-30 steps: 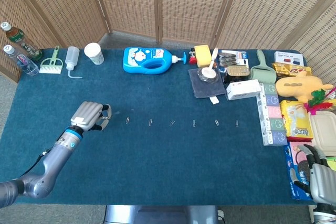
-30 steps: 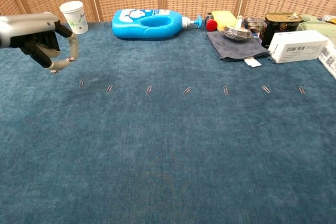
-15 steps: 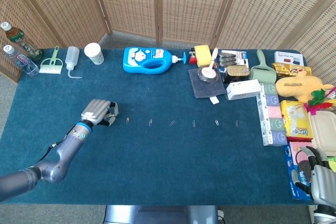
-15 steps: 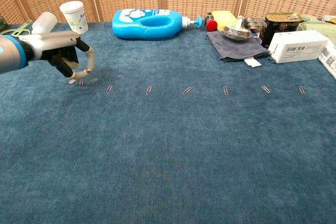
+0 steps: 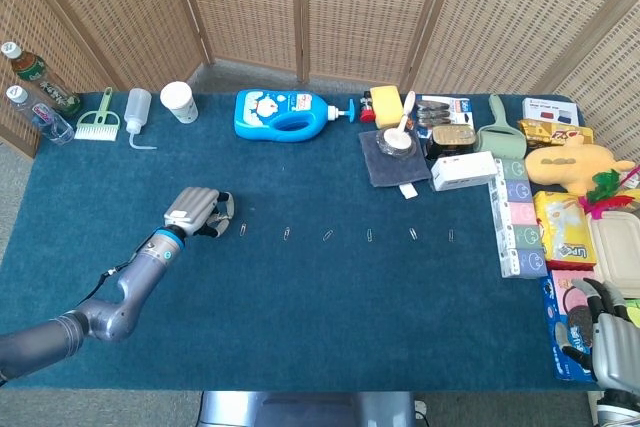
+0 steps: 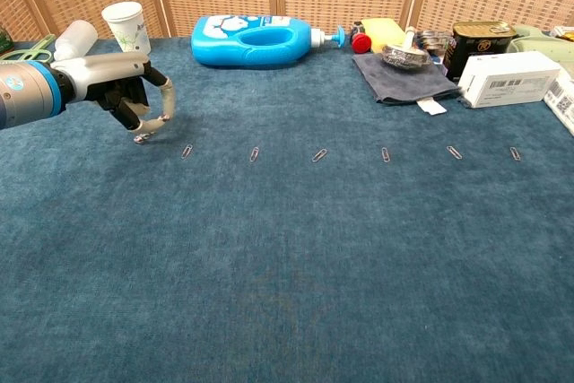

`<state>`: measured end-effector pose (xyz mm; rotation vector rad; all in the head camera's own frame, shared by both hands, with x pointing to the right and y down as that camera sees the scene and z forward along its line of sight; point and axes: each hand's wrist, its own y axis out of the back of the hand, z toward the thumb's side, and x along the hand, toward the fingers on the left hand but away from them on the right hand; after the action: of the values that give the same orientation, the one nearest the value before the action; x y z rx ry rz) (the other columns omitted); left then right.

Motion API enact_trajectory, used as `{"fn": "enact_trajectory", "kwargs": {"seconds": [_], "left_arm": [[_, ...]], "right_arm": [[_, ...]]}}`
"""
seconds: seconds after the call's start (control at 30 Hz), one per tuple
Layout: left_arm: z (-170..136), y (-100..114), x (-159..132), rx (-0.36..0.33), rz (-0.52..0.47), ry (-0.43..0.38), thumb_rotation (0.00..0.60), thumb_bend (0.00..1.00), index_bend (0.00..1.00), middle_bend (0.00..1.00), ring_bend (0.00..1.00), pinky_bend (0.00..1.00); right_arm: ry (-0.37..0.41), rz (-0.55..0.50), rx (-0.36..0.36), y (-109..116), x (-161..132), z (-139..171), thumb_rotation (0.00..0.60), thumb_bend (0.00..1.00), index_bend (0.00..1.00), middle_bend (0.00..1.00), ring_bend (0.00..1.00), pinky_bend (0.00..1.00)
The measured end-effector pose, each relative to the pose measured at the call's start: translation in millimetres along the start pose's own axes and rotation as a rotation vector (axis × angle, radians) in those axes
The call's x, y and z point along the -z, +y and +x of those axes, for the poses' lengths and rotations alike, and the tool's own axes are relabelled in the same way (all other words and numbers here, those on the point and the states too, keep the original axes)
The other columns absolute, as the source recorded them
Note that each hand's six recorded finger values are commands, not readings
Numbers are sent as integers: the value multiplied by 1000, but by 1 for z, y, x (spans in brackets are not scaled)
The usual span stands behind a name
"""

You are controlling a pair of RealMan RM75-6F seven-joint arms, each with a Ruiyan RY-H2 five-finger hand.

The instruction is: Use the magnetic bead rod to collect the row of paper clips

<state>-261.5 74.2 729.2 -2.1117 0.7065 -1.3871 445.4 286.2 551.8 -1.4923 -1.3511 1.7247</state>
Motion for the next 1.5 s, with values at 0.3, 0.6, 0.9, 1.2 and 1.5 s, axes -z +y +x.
{"fn": "enact_trajectory", "kwargs": {"seconds": [0.3, 0.6, 0.9, 1.2, 1.5], "left_arm": [[-10, 11, -26, -7, -32, -79, 600, 469, 590, 1000, 1000, 1000], [-10, 1, -51, 23, -49, -131, 600, 469, 590, 1000, 1000, 1000], [2, -9, -52, 34, -33, -112, 600, 468, 590, 1000, 1000, 1000], [6, -14, -52, 40, -26, -105, 600, 468, 590, 1000, 1000, 1000], [5, -7, -57, 27, -34, -116, 600, 469, 590, 1000, 1000, 1000]], "right_arm": [[-1, -8, 2, 0, 2, 0, 600, 394, 205, 198, 93, 413], [-14, -17, 3, 0, 10, 5, 600, 394, 205, 198, 93, 426], [-29, -23, 13, 3, 16, 10, 600, 394, 205, 198, 93, 426], [-36, -25, 3, 0, 18, 11, 600, 395, 205, 198, 93, 427], [-30, -26, 3, 0, 17, 9, 600, 395, 205, 198, 94, 427]]}}
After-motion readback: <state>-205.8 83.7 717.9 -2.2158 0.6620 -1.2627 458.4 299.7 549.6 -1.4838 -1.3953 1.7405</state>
